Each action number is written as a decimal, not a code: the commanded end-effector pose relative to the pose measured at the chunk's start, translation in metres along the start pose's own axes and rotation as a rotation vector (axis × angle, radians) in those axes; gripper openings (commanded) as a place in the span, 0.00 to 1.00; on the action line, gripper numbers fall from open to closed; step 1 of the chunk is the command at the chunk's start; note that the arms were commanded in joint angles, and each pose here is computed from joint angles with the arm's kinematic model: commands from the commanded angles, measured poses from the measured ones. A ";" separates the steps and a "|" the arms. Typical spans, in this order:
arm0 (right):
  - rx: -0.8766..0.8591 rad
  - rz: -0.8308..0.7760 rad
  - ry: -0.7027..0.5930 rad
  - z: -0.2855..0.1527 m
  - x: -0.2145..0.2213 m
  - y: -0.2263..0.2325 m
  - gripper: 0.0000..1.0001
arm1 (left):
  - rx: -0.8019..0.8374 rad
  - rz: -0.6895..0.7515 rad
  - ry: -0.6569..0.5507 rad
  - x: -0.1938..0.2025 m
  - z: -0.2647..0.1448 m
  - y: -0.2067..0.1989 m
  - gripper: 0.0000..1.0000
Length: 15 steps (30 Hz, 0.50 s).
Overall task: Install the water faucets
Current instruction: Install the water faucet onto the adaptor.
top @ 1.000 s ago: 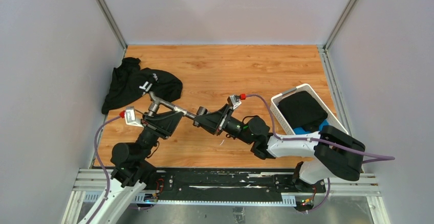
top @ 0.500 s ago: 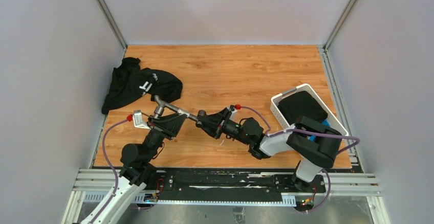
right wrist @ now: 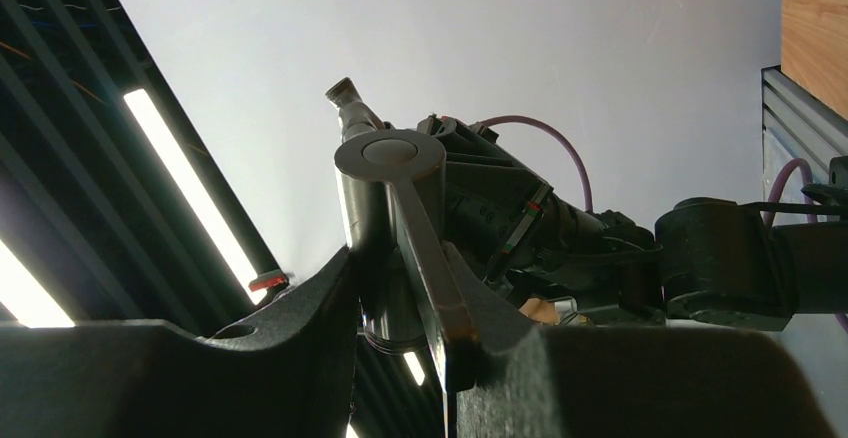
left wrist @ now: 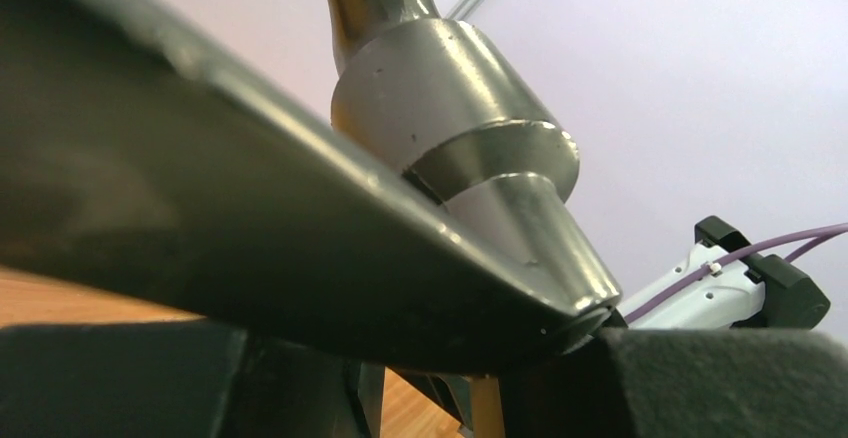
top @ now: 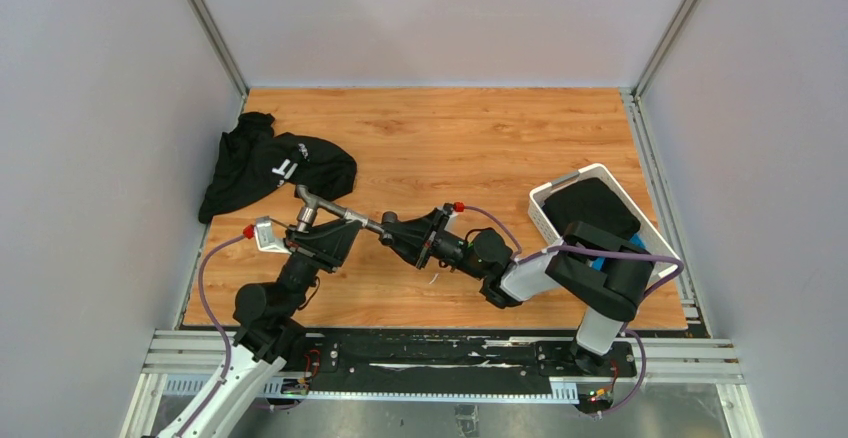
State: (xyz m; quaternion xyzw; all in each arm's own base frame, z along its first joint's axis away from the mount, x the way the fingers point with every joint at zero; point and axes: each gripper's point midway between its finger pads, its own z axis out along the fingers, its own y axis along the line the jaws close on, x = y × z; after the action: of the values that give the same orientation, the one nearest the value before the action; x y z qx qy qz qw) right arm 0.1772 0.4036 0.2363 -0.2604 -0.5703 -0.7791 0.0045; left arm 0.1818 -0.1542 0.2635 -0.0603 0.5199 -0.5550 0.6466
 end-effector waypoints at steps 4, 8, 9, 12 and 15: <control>-0.150 0.325 -0.087 -0.003 -0.037 0.049 0.08 | 0.003 -0.045 -0.022 0.013 -0.006 0.016 0.00; -0.156 0.298 -0.093 -0.004 -0.039 0.051 0.11 | -0.050 -0.064 -0.016 0.013 -0.003 0.023 0.00; -0.156 0.297 -0.095 -0.004 -0.040 0.051 0.13 | -0.061 -0.069 -0.011 0.014 -0.002 0.024 0.00; -0.159 0.287 -0.098 -0.004 -0.042 0.053 0.18 | -0.099 -0.095 0.016 0.018 0.001 0.029 0.00; -0.155 0.282 -0.110 -0.004 -0.046 0.050 0.19 | -0.155 -0.110 0.026 0.020 0.004 0.038 0.00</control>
State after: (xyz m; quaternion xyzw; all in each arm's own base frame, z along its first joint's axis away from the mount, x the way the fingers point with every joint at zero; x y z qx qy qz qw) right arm 0.1906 0.3997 0.2262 -0.2756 -0.5800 -0.7666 -0.0006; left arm 0.1991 -0.1573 0.2464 -0.1097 0.5517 -0.5545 0.6133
